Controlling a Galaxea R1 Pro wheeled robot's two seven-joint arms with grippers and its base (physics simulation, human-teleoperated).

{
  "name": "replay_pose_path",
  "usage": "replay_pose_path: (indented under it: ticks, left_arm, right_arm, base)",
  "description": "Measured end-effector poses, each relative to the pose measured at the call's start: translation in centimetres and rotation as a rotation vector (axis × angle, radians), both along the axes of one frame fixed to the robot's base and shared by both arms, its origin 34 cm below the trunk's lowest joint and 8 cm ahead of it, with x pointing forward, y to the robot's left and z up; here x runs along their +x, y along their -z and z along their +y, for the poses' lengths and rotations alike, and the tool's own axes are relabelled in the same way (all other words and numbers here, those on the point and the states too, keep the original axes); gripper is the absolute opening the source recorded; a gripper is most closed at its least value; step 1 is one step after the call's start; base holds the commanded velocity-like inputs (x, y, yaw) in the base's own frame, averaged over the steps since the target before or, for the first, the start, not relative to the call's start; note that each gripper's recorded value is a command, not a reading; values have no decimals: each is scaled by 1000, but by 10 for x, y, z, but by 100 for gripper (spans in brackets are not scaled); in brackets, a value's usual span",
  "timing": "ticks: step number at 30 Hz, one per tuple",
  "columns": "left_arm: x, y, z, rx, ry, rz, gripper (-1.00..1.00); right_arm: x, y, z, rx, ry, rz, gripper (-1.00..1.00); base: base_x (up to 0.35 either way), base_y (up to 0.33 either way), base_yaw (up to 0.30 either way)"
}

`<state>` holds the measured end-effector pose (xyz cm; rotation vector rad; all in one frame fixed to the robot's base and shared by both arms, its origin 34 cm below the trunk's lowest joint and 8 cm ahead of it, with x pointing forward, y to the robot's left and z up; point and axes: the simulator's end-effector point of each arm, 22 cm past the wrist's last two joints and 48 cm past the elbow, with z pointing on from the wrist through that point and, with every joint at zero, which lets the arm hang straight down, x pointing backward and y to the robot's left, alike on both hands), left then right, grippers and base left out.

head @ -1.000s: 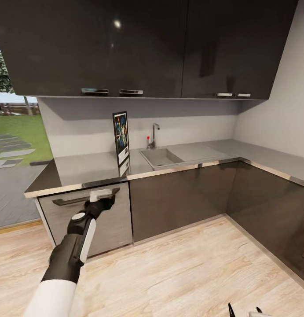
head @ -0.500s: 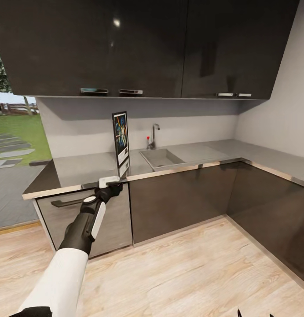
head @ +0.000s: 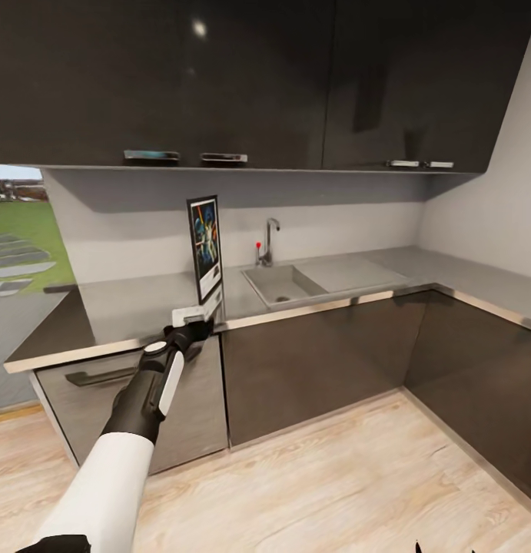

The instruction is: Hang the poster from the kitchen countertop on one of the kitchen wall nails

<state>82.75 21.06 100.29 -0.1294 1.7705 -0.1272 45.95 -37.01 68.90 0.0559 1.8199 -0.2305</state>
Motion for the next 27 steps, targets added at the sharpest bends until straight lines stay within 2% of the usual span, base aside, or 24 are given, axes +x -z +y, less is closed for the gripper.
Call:
replay_pose_path:
  ticks: [18,27]
  left_arm:
    - [0,-5,5,-2,-10,-11,100]
    - [0,-4,11,-1,-19,-9,100]
  right_arm:
    - [-4,7,0,2,1,16,100]
    - [-4,7,1,3,0,17,100]
  base:
    - [333,0,0]
    - [108,45,0]
